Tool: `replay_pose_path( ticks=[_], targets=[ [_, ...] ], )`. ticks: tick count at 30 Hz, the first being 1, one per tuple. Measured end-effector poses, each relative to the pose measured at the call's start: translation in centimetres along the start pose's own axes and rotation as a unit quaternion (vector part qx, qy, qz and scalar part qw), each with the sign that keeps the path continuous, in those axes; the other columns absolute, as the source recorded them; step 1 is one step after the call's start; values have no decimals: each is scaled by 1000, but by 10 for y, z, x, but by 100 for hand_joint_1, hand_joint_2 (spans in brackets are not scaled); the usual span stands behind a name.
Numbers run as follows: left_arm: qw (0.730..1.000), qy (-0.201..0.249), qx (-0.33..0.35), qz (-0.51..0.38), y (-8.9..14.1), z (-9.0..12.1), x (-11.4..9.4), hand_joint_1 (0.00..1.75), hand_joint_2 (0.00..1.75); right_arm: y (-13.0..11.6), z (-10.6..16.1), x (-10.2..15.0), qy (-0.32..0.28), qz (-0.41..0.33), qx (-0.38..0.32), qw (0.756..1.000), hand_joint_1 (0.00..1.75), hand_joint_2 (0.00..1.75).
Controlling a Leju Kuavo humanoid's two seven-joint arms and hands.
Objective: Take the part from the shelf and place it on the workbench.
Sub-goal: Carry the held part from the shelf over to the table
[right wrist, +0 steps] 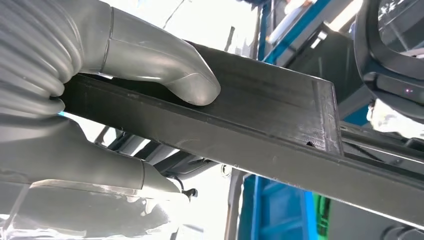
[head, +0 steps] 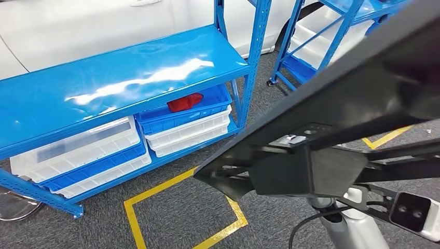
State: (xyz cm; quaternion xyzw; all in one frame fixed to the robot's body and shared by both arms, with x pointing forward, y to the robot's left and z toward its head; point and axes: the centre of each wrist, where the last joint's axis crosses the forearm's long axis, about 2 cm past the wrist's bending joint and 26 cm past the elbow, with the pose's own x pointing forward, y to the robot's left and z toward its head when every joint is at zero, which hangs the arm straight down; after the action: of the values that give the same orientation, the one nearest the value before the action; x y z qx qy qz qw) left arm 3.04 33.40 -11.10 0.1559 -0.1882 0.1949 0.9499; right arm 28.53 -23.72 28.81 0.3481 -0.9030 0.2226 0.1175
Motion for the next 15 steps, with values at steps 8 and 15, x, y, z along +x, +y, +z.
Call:
replay_pose_path(
  ticks=[8,15],
  targets=[
    [1000,18,7,-19,4,-3,6,0,0,11,6,9,2,15,-4,1000,175,175],
    [1000,11,17,-19,16,-8,16,0,0,12,5,11,0,27,-12,1000,175,175]
  ],
)
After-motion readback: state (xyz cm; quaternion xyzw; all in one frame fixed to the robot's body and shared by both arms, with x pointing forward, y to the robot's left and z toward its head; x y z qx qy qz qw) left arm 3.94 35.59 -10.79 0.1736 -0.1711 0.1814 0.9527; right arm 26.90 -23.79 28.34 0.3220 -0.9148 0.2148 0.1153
